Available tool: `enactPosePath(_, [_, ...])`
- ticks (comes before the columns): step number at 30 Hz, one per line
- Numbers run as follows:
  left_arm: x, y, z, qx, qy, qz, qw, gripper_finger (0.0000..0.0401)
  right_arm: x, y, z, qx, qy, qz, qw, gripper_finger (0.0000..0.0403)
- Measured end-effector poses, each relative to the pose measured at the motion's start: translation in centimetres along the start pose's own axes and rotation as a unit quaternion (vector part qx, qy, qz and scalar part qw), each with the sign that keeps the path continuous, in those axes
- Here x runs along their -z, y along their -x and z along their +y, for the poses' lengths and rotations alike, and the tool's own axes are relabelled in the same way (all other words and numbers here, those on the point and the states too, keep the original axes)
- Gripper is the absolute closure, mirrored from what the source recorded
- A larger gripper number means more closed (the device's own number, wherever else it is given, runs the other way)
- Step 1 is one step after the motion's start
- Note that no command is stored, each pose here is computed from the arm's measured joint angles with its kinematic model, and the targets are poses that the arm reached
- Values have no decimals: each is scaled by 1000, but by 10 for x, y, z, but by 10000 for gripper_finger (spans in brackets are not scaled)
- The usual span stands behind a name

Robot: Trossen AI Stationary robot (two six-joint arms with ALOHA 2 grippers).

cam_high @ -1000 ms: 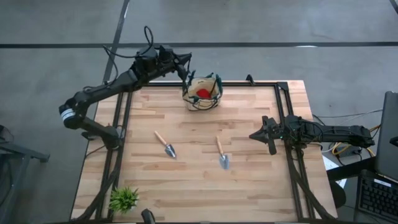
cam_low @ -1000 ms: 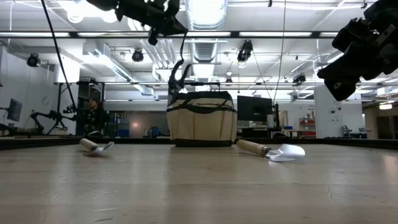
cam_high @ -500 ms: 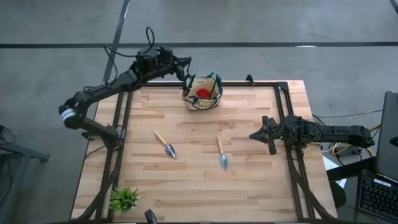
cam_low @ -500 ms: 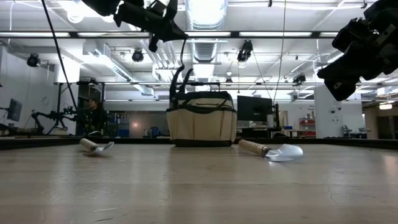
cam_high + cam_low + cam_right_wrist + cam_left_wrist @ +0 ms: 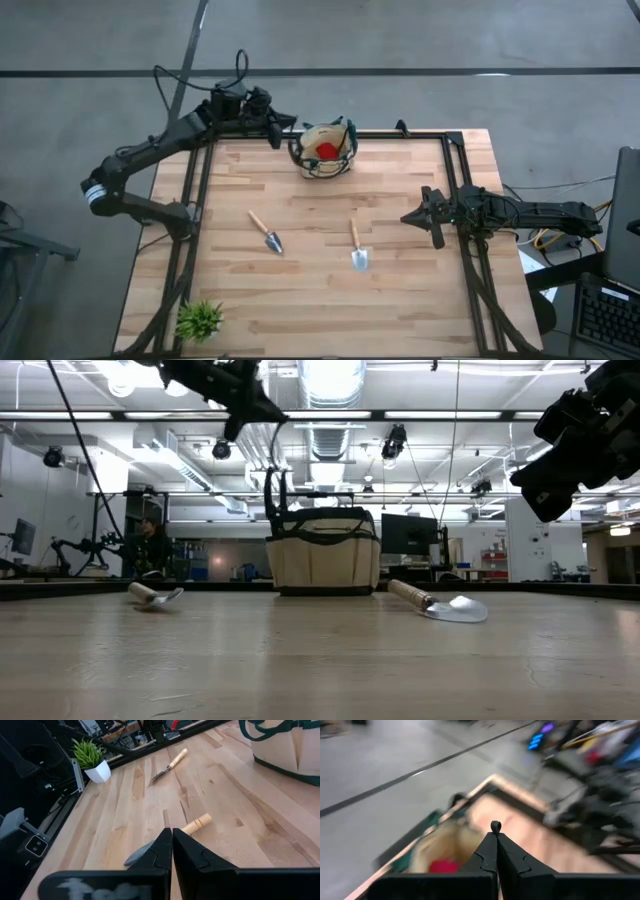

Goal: Pick & Place Garden tools in Gardening bag
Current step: Put the shear scissors into the gardening bag

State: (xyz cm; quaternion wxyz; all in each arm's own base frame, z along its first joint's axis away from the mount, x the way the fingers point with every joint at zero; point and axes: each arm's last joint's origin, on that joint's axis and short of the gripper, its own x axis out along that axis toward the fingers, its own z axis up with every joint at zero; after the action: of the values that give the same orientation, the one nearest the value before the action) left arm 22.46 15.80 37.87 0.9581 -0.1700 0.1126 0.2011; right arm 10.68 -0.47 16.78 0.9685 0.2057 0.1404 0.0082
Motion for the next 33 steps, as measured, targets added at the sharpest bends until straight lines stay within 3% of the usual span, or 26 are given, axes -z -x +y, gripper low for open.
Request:
enactPosePath(3, [6, 11, 2, -73, -2, 26, 997, 401, 0, 0, 0, 0, 0, 0, 1000, 394])
enactPosePath(6, [7, 20, 2, -104, -4, 32, 994, 401, 0, 0, 0, 0, 0, 0, 1000, 394])
enactPosePath(13, [1, 28, -1, -104, -2, 6, 995, 401, 0, 0, 0, 0, 0, 0, 1000, 394])
enactPosePath(22, [8, -10, 8, -81, 27, 21, 996, 401, 0, 0, 0, 0, 0, 0, 1000, 394])
enactPosePath(27, [8, -32, 6, -15, 44, 5, 999, 401, 0, 0, 0, 0, 0, 0, 1000, 394])
enactPosePath(33, [20, -41, 10, -24, 44, 45, 998, 401, 0, 0, 0, 0, 0, 0, 1000, 394])
